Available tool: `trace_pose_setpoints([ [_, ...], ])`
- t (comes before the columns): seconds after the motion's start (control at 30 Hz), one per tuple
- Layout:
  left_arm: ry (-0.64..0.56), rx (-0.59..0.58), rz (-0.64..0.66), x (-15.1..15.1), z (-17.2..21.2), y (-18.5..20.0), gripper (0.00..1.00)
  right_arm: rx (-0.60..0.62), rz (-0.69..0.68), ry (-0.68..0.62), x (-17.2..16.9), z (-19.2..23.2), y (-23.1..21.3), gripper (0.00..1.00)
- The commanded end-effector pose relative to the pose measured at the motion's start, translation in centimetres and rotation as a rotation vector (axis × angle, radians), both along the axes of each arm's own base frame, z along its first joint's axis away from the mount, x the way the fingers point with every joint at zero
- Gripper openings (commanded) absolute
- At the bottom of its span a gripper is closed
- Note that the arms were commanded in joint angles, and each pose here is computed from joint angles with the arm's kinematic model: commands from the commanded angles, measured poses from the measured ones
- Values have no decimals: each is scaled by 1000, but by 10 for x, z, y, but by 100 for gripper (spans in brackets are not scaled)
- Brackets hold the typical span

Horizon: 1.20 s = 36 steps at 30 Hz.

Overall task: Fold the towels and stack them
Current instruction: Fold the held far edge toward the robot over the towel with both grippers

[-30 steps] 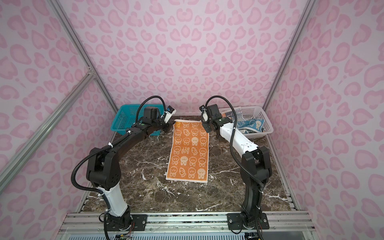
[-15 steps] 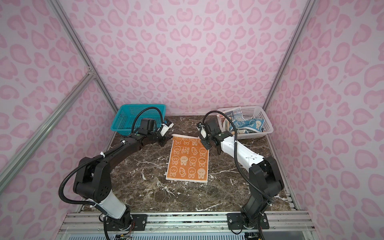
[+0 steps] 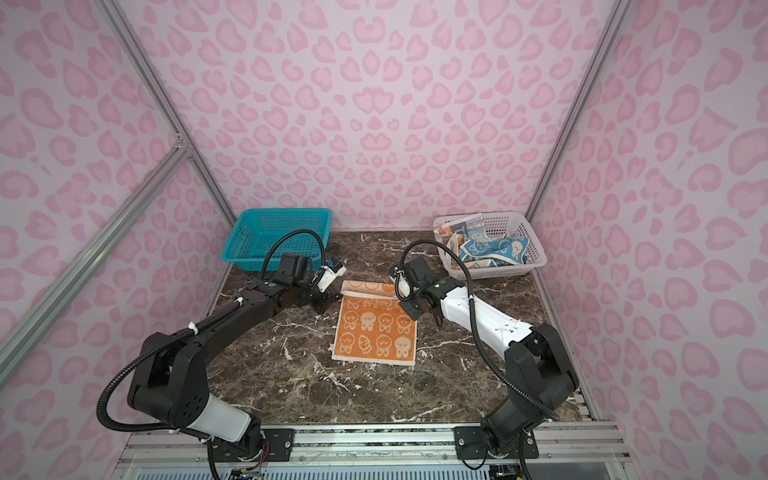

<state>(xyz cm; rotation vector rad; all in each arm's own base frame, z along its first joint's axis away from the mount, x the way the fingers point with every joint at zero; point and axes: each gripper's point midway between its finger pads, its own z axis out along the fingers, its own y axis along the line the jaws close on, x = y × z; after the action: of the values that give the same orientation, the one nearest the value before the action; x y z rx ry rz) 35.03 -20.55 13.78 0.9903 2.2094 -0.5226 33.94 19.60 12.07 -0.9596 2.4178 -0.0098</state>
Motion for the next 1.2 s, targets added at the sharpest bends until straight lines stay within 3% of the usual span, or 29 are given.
trace_pose_setpoints([
  [0.0,7,35,-20,-11,-6,2,3,-52,5,22,-14,-9,-8,0],
  [0.3,66,49,-24,-30,-18,1,3,-57,62,34,-40,-19,-1,0],
  [0.7,52,37,-31,-44,-10,1,3,-72,93,22,-48,-10,-5,0],
  [1.17,193,79,-67,-72,-41,2,3,-123,204,199,-96,-55,4,0],
])
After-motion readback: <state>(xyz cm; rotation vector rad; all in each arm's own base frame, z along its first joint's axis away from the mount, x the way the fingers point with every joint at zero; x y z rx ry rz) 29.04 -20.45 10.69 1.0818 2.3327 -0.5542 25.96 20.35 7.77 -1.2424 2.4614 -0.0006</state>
